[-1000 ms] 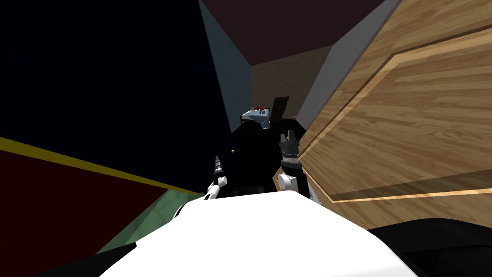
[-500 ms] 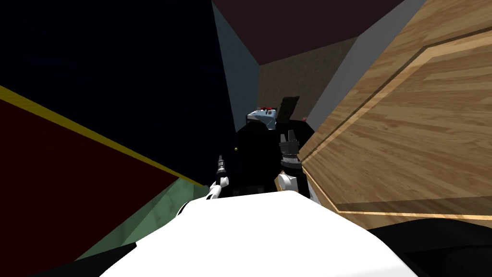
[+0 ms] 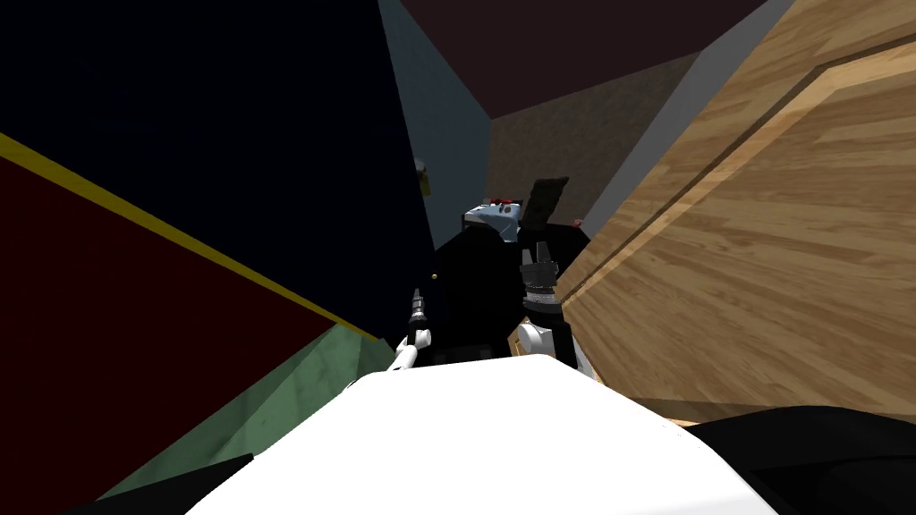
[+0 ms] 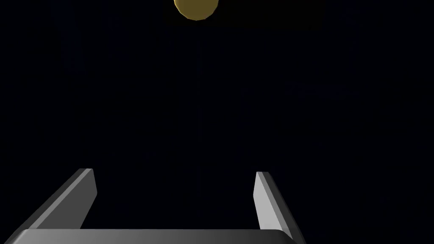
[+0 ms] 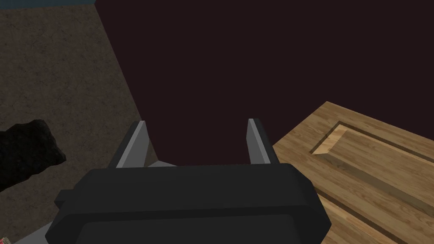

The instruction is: Push the door open

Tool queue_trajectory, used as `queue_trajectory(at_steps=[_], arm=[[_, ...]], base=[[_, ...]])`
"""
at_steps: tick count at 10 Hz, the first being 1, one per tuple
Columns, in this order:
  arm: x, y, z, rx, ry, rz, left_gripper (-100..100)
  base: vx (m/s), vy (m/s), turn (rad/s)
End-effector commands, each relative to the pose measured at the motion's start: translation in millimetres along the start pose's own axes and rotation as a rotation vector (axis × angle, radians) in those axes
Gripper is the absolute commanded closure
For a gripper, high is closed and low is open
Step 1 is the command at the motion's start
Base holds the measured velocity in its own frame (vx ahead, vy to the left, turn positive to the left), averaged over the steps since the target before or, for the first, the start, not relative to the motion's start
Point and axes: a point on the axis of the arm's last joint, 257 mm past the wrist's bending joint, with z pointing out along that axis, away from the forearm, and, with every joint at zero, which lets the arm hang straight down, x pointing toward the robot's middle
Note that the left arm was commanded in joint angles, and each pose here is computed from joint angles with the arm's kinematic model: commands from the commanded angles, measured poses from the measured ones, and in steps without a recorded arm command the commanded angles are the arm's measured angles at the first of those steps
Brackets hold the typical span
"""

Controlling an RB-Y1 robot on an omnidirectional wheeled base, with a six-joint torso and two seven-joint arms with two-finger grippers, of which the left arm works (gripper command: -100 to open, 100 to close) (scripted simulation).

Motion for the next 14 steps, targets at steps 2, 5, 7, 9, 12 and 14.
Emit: queue_trajectory(at_steps=[2,5,7,9,12,14], arm=[[11.4,1.9,-2.7,-0.002,0.017,-0.014,-100],[17.8,2.4,-4.0,-0.005,0.024,-0.022,-100],[11.9,2.4,-2.8,-0.002,0.020,-0.013,-100],[8.2,2.0,-1.9,0.000,0.018,-0.007,-100],[-5.3,0.3,1.5,0.006,0.011,0.015,-100],[-16.3,-1.4,4.2,0.011,0.005,0.033,-100]], base=[[0.022,-0.104,0.013],[-0.018,-0.194,0.015],[-0.003,-0.004,0.020],[0.035,0.189,0.011],[0.056,0.215,0.014],[0.064,0.189,0.010]])
